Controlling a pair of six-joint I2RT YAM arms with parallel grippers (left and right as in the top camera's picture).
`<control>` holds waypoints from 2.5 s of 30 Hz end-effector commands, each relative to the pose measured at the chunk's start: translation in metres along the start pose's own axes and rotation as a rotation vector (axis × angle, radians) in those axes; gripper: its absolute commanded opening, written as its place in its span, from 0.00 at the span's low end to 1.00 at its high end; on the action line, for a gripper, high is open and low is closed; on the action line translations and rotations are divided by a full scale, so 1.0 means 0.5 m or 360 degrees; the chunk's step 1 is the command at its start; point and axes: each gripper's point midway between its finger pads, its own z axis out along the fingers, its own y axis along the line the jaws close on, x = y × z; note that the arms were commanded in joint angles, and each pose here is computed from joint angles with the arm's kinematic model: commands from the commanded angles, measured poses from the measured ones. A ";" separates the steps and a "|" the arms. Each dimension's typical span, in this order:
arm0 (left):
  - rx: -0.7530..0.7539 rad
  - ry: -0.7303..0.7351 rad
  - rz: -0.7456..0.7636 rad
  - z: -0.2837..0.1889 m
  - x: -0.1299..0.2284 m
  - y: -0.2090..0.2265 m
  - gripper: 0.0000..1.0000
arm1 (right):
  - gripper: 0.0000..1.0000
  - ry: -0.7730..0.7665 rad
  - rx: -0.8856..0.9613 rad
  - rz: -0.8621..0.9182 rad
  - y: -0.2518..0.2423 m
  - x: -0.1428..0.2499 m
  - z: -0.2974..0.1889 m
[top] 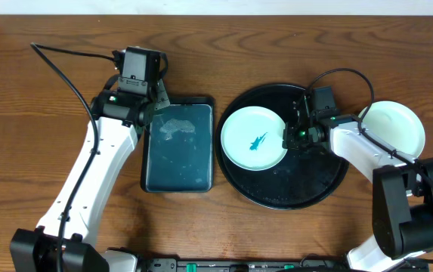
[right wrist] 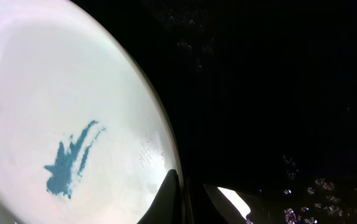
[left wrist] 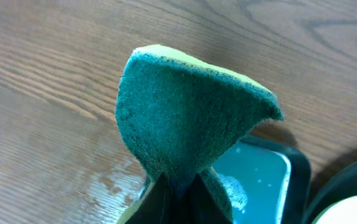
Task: Clean dirty plates on tray and stack at the side
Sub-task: 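Move the sponge in the left gripper toward the pale green plate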
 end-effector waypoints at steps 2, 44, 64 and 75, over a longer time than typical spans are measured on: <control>0.0009 -0.0033 0.0280 -0.010 0.006 -0.032 0.07 | 0.01 0.0021 0.0040 -0.0006 -0.007 0.009 0.008; -0.0017 -0.0120 0.0625 -0.033 0.022 -0.095 0.07 | 0.01 0.0017 0.0039 -0.0008 -0.007 0.008 0.008; 0.0111 0.0080 0.0430 0.010 0.080 -0.125 0.08 | 0.01 0.0018 0.0040 -0.0008 -0.007 0.008 0.008; 0.0355 0.0542 0.0242 0.069 0.163 -0.111 0.07 | 0.01 0.0018 0.0039 -0.0007 -0.007 0.008 0.008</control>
